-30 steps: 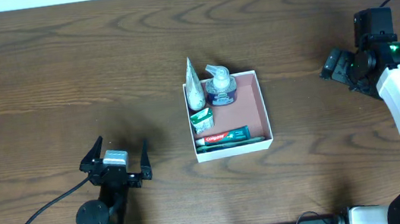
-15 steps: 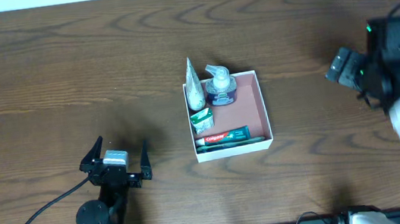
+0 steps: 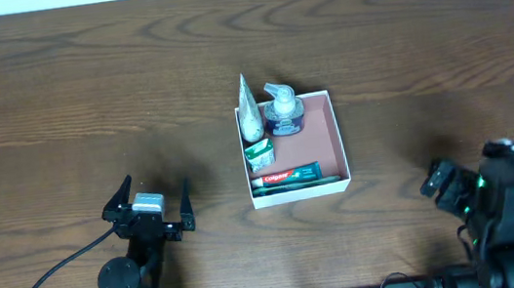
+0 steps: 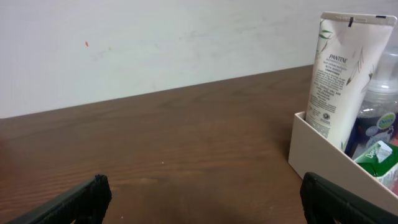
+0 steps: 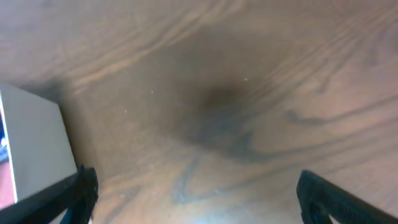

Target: Pack container

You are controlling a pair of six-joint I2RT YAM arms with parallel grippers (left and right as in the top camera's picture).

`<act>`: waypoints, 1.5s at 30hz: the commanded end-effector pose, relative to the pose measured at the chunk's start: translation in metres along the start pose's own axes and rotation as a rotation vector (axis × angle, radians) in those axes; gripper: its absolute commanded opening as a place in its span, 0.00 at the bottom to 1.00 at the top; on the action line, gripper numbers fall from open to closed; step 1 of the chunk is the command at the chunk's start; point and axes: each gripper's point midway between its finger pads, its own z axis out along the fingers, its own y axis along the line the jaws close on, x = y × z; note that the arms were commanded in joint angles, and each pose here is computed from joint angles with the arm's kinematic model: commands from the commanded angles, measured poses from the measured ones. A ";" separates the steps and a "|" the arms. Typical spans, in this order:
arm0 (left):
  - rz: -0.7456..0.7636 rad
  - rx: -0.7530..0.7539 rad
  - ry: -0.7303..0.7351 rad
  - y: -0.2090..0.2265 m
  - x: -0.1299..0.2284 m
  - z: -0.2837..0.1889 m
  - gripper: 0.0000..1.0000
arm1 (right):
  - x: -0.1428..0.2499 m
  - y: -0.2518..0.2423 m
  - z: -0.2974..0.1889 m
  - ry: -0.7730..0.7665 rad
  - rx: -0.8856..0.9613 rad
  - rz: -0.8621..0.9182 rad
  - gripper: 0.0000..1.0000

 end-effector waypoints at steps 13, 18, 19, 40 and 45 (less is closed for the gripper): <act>-0.016 0.008 0.045 -0.002 0.016 0.001 0.98 | -0.003 0.071 0.016 -0.446 -0.483 -0.356 0.99; -0.016 0.008 0.045 -0.002 0.016 0.001 0.98 | -0.005 0.071 0.017 -0.521 -0.500 -0.353 0.99; -0.016 0.008 0.045 -0.002 0.016 0.001 0.98 | -0.004 0.071 0.018 -0.527 -0.502 -0.352 0.99; -0.016 0.008 0.045 -0.002 0.016 0.001 0.98 | -0.007 0.071 0.013 -0.571 -0.511 -0.343 0.99; -0.016 0.008 0.045 -0.002 0.016 0.001 0.98 | -0.007 0.071 0.013 -0.571 -0.511 -0.343 0.99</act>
